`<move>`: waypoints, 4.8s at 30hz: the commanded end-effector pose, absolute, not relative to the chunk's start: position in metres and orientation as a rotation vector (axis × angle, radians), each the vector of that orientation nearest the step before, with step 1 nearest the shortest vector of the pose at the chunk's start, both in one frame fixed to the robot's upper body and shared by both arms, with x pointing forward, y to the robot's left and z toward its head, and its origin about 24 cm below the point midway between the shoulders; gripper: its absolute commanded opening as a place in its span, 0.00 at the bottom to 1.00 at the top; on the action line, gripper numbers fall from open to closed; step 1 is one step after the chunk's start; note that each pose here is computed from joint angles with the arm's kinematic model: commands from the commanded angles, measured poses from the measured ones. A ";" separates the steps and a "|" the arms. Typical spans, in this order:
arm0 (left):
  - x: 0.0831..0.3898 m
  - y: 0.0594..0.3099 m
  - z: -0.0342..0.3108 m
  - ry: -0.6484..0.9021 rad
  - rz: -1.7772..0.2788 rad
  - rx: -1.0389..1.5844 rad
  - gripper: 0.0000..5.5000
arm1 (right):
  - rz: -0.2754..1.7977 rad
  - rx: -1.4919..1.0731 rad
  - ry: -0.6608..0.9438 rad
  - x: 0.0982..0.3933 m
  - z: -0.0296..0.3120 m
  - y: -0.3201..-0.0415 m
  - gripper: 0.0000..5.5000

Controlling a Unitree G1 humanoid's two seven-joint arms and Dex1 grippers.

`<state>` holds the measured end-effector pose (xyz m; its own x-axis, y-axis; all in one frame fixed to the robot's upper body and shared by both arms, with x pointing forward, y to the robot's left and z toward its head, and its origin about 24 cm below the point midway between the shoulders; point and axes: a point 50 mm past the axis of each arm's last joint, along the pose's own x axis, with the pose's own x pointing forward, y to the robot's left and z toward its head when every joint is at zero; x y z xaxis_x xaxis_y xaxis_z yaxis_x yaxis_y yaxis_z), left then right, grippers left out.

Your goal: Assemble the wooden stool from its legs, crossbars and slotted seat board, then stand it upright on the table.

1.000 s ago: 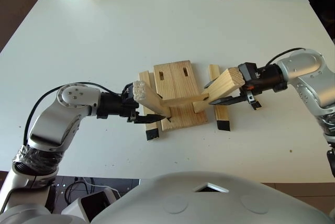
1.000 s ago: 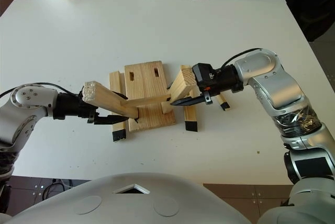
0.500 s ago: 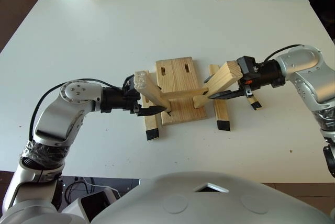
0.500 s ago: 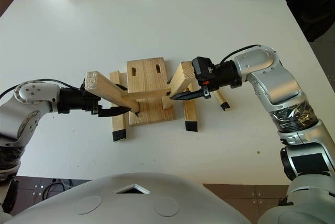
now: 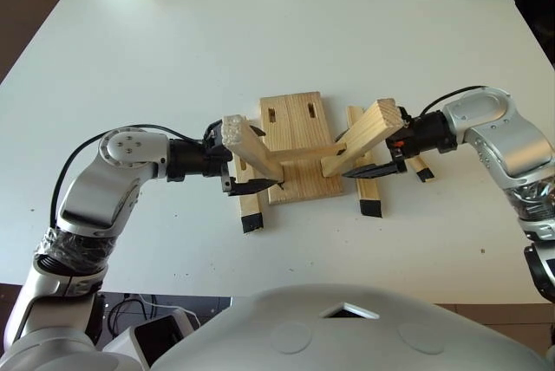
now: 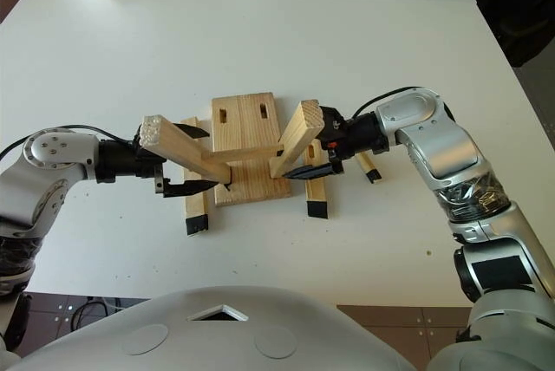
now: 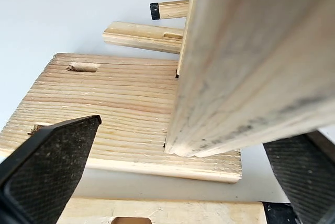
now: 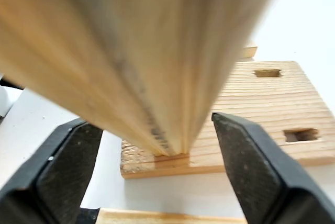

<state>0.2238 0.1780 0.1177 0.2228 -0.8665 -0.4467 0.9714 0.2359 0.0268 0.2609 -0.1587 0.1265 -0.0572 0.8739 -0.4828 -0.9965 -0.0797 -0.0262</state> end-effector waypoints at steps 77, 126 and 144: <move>0.205 0.106 0.090 0.310 -1.548 0.276 0.98 | 1.438 -0.489 0.623 0.203 0.056 -0.190 0.67; 0.318 0.194 0.018 0.394 -1.189 0.900 0.98 | 1.624 -0.418 0.595 0.155 0.033 -0.134 0.67; 0.226 0.219 0.033 0.512 -1.405 0.672 0.98 | 1.245 -0.521 0.484 0.225 0.048 -0.160 0.67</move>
<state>0.2644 0.2240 0.0722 0.3117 -0.7675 -0.5602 0.9268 0.1156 0.3573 0.2077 -0.1519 0.0407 0.1695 0.7868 -0.5935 -0.9828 0.1793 -0.0430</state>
